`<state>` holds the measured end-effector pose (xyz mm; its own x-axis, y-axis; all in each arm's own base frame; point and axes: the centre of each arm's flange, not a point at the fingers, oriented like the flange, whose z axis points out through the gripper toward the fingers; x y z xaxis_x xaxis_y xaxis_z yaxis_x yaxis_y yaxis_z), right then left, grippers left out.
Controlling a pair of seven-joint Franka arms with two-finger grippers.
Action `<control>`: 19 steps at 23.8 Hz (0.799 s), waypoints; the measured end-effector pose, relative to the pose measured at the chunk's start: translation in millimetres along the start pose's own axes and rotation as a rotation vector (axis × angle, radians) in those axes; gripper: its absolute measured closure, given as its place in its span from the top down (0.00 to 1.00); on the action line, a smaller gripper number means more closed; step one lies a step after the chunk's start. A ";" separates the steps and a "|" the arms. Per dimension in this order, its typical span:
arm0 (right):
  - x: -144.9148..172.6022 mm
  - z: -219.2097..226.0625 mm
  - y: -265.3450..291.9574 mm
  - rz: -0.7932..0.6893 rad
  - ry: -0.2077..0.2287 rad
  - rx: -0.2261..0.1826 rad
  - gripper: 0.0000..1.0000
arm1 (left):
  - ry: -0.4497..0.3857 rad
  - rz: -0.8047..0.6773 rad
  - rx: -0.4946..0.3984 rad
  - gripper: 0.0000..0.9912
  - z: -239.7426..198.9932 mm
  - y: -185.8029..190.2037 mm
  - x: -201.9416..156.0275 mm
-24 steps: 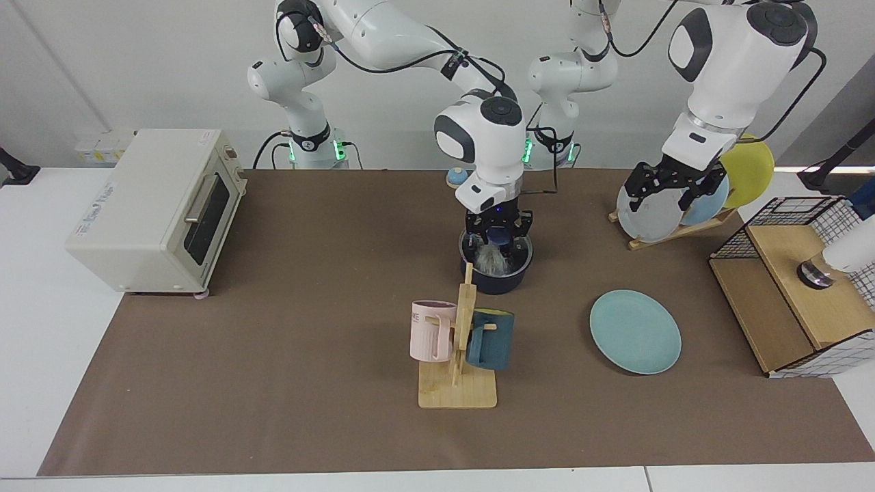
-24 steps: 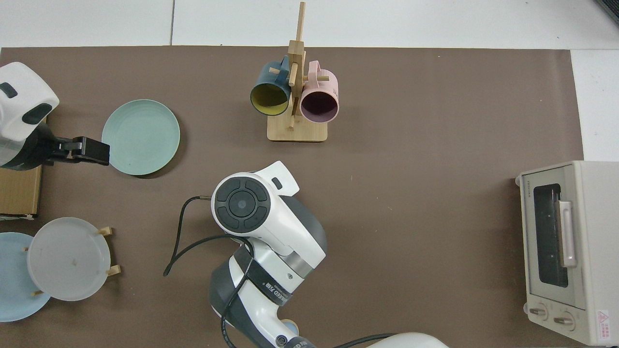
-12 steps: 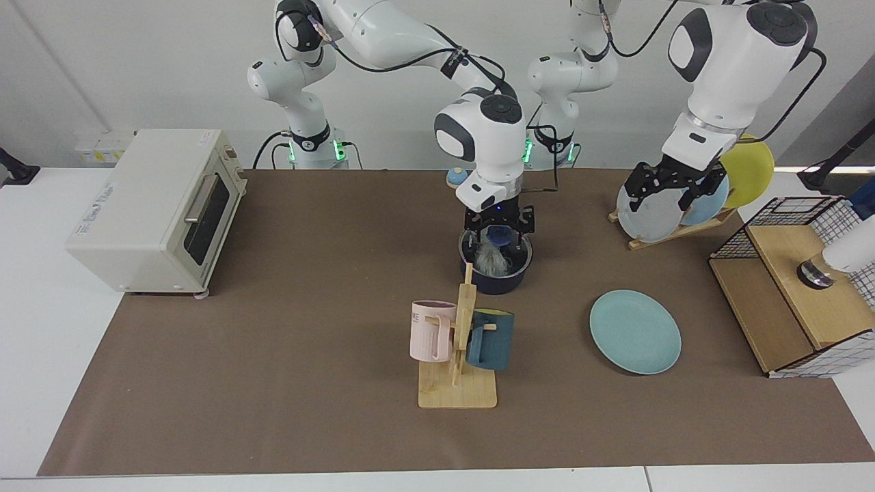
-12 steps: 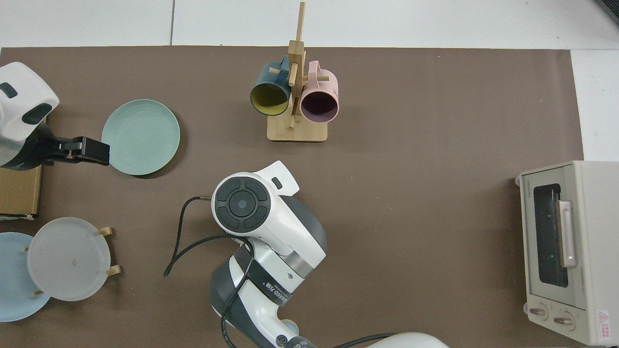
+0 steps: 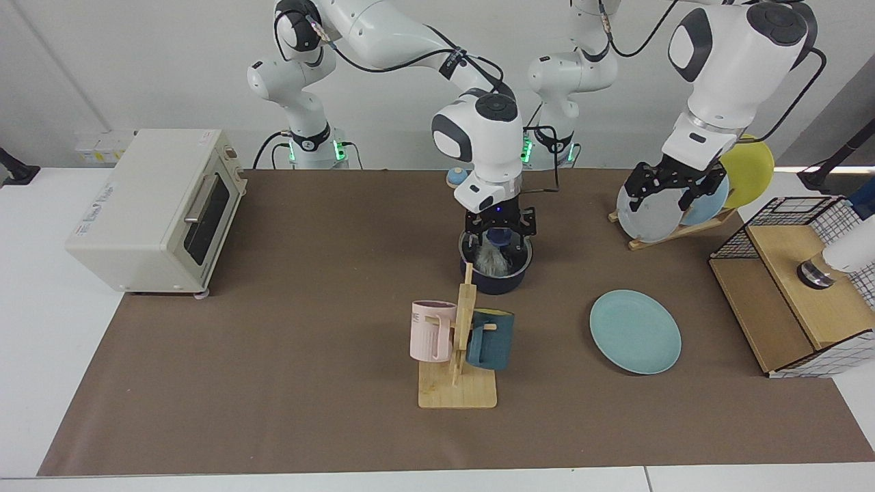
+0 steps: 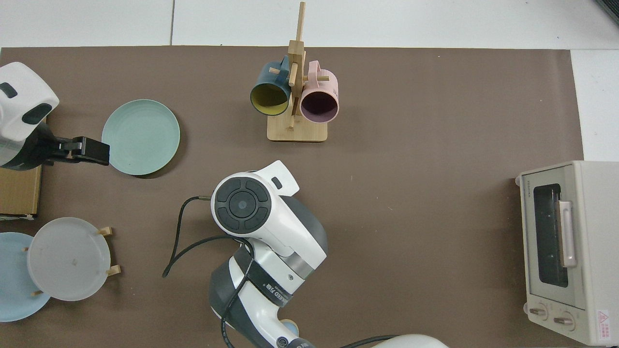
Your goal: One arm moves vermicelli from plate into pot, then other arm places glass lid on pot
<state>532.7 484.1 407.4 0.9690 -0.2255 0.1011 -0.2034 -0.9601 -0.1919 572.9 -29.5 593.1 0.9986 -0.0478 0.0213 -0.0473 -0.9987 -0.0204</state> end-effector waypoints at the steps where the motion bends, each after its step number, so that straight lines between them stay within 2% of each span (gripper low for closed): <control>1: 3.6 -0.5 0.7 0.006 0.010 0.012 0.95 | 0.000 0.000 0.000 1.00 0.0 0.0 0.0; 4: 15.8 -1.8 6.2 0.024 0.028 0.031 0.95 | 0.000 0.000 0.000 1.00 0.0 0.0 0.0; 11: 31.5 -3.4 15.7 0.049 0.044 0.043 0.93 | 0.000 0.000 0.000 1.00 0.0 0.0 0.0; 19: 39.1 9.1 23.8 0.064 0.040 0.033 0.94 | 0.000 0.000 0.000 1.00 0.0 0.0 0.0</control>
<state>567.1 454.0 397.9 0.9476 -0.2933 0.1268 -0.2593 -0.9377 -0.2312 572.9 -29.5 593.1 0.9986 -0.0477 0.0213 -0.0473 -0.9987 -0.0204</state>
